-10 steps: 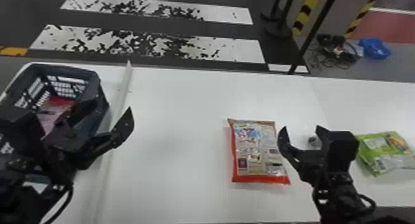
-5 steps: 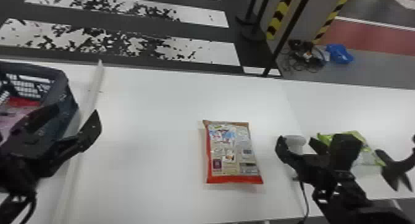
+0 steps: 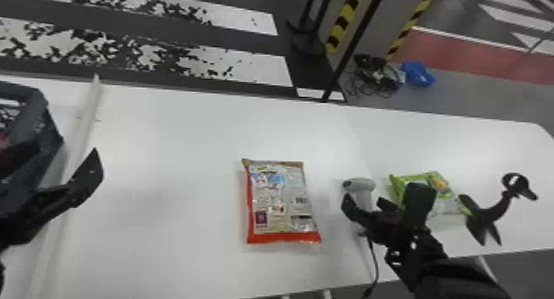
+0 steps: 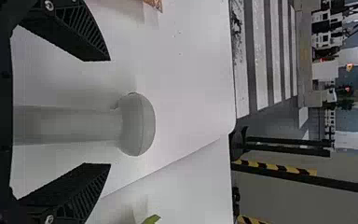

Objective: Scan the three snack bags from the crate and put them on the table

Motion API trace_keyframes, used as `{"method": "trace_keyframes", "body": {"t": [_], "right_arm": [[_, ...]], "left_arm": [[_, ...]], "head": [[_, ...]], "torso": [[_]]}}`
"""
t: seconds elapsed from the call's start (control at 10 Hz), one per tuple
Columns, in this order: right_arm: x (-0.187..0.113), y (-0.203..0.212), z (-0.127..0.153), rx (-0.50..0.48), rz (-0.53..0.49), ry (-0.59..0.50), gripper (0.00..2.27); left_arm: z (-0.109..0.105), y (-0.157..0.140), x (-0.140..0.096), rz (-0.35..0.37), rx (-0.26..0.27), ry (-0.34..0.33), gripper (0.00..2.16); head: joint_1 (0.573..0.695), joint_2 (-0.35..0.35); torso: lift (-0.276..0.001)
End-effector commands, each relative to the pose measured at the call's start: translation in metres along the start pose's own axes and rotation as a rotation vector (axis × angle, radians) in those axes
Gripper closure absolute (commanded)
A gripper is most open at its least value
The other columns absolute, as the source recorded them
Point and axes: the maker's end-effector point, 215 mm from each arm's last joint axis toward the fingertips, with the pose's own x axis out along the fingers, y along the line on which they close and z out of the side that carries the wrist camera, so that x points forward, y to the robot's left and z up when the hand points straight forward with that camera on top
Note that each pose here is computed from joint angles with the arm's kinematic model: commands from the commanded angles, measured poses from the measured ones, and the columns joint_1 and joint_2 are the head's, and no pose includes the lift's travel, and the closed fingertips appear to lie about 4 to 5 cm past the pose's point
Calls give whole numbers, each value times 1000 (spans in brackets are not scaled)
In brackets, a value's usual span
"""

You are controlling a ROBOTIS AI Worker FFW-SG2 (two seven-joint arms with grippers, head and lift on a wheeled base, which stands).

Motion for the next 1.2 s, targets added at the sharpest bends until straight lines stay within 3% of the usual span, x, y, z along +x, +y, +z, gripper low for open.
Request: {"method": "trace_keyframes", "body": {"t": [0.0,0.1,0.2,0.3,0.4,0.8,1.1], "right_arm": [[9,-3,-9,-4,2,24,275],[12,-2,-19,4,17,59,556],[13,-5,-30,9,20,100,981],[12,-7,-46,18,16,158,1973],[12,-6,-45,15,24,159,2165],[-13,-2,-17,34,21,84,2192],[-68,15,10,113,54,14,2192]], "left_arm": [[0,-1,-1,-2,4,1,60],[0,-1,-1,-3,6,2,60],[0,-2,-2,-5,6,2,60],[-1,-5,-1,-12,4,2,60],[-1,-8,0,-17,6,2,60],[3,-10,-1,-17,10,-4,60],[5,-14,1,-25,12,-8,60]], "head": [[695,-327],[695,-328],[695,-329],[695,-330],[695,-337],[695,-350],[695,-342]], "torso": [[-94],[-94],[-94],[-94],[-94],[-94],[-94]]}}
